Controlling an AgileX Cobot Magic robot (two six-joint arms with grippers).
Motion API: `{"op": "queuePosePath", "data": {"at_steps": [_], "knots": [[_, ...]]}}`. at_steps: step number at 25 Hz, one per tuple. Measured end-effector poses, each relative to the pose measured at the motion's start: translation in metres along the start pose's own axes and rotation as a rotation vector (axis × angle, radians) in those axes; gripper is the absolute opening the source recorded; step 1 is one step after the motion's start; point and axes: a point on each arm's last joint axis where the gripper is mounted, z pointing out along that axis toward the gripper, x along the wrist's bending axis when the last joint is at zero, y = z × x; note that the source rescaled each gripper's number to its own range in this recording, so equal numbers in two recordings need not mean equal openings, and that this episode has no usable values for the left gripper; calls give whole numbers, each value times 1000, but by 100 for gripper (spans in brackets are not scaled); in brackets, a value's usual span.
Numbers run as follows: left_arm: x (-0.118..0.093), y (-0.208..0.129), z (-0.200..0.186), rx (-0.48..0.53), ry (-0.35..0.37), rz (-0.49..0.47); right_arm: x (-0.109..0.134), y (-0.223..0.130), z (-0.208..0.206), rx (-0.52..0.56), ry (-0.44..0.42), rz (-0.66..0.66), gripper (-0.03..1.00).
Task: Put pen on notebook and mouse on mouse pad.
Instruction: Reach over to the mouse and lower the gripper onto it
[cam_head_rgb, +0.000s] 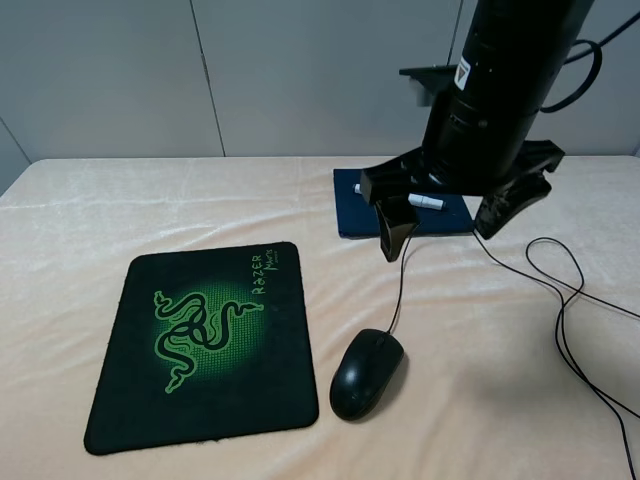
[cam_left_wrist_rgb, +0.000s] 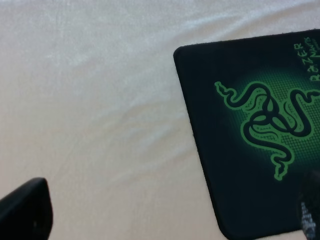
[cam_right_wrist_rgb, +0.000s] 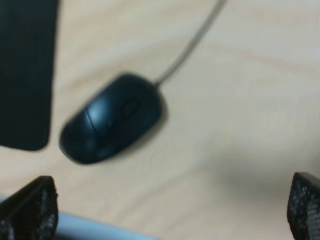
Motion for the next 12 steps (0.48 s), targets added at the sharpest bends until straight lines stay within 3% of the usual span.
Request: {"op": "queuePosePath", "data": {"at_steps": [6, 12], "knots": [[0, 0, 0, 0, 0, 0, 0, -20, 26, 80, -15, 179, 100], [0, 0, 0, 0, 0, 0, 28, -39, 53, -2, 49, 299, 100]]}}
